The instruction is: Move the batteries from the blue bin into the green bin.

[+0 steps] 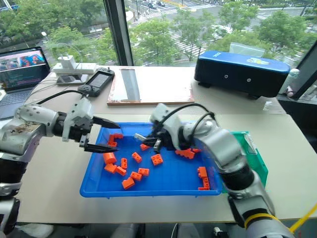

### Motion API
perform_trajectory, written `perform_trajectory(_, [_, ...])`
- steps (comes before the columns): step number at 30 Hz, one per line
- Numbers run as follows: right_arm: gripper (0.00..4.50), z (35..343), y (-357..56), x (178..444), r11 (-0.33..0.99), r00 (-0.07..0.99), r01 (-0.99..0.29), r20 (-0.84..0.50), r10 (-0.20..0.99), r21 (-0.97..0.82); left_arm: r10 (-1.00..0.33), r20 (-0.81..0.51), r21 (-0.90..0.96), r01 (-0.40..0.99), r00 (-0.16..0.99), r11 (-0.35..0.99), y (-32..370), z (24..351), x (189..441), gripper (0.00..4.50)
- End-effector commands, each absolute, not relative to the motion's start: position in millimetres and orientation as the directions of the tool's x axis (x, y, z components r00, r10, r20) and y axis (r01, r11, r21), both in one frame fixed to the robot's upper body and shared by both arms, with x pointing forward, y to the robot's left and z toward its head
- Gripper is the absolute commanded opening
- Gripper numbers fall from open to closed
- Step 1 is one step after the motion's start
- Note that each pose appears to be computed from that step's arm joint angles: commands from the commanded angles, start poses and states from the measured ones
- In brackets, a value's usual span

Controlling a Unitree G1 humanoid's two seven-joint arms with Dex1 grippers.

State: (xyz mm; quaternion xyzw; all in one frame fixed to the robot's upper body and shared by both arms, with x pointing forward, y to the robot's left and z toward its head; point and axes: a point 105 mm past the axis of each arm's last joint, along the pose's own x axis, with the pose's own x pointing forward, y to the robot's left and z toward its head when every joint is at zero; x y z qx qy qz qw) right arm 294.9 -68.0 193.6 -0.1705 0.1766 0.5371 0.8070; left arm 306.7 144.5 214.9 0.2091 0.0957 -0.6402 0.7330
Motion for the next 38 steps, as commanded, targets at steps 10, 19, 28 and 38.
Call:
perform_trajectory(10, [0.25,250.1,-253.5,262.7,0.779,0.761,-0.575,-0.514,0.395,-0.253,-0.977,-0.211,0.234,0.972,0.043,-0.008,88.6,248.6,323.9,4.50])
perform_trajectory(19, [1.26,195.0,-280.5,265.3,0.851,0.776,-0.458,-0.582,0.242,-0.256,-0.979,-0.146,0.322,0.942,0.144,0.091,74.4,256.7,342.4,4.50])
perform_trajectory(28, [4.31,251.0,-298.2,270.6,0.865,0.894,-0.360,-0.395,0.212,-0.350,-0.974,-0.081,0.307,0.935,0.213,0.179,81.2,264.5,351.3,4.50])
perform_trajectory(38, [4.44,258.5,-344.8,259.5,0.876,0.976,-0.203,-0.164,0.145,-0.437,-0.922,-0.074,0.277,0.896,0.381,0.348,132.9,257.9,359.1,4.50])
